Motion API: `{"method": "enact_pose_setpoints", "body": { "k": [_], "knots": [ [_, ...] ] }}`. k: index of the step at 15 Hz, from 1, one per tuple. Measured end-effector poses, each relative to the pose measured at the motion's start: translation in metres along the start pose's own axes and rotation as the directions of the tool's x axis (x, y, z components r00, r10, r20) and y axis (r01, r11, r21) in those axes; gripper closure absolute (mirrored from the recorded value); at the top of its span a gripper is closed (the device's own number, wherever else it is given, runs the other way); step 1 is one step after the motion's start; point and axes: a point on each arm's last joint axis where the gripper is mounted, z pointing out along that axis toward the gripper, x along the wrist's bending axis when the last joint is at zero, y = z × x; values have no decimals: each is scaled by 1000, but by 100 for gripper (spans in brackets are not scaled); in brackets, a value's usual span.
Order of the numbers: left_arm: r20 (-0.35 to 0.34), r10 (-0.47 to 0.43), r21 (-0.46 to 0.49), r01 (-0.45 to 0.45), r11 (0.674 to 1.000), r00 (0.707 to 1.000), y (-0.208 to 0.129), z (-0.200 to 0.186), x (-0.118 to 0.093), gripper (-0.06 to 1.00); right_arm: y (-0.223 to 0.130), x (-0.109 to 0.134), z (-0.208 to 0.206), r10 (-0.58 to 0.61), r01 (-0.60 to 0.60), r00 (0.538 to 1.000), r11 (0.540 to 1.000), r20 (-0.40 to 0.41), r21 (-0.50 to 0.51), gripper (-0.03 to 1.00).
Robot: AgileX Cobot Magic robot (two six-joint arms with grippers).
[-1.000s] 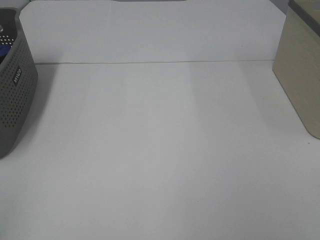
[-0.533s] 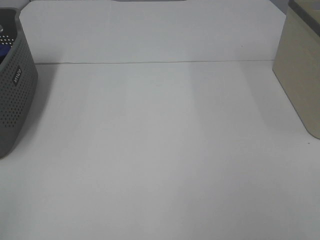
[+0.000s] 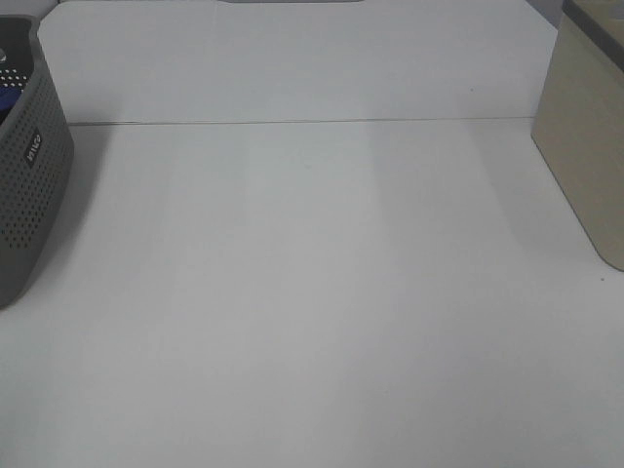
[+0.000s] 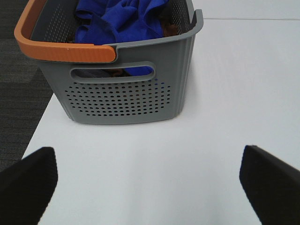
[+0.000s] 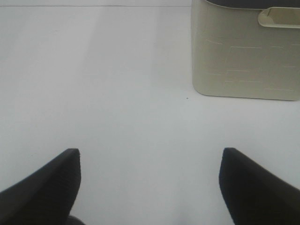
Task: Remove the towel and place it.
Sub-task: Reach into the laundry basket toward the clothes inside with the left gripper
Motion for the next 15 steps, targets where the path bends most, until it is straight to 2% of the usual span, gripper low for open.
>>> {"method": "enact_pose_setpoints", "body": {
  "k": [15],
  "knots": [
    [3, 5, 0, -5, 1000, 1000, 0, 0, 0, -4, 0, 0, 0, 0, 0, 1000, 1000, 0, 0, 18]
  ]
}}
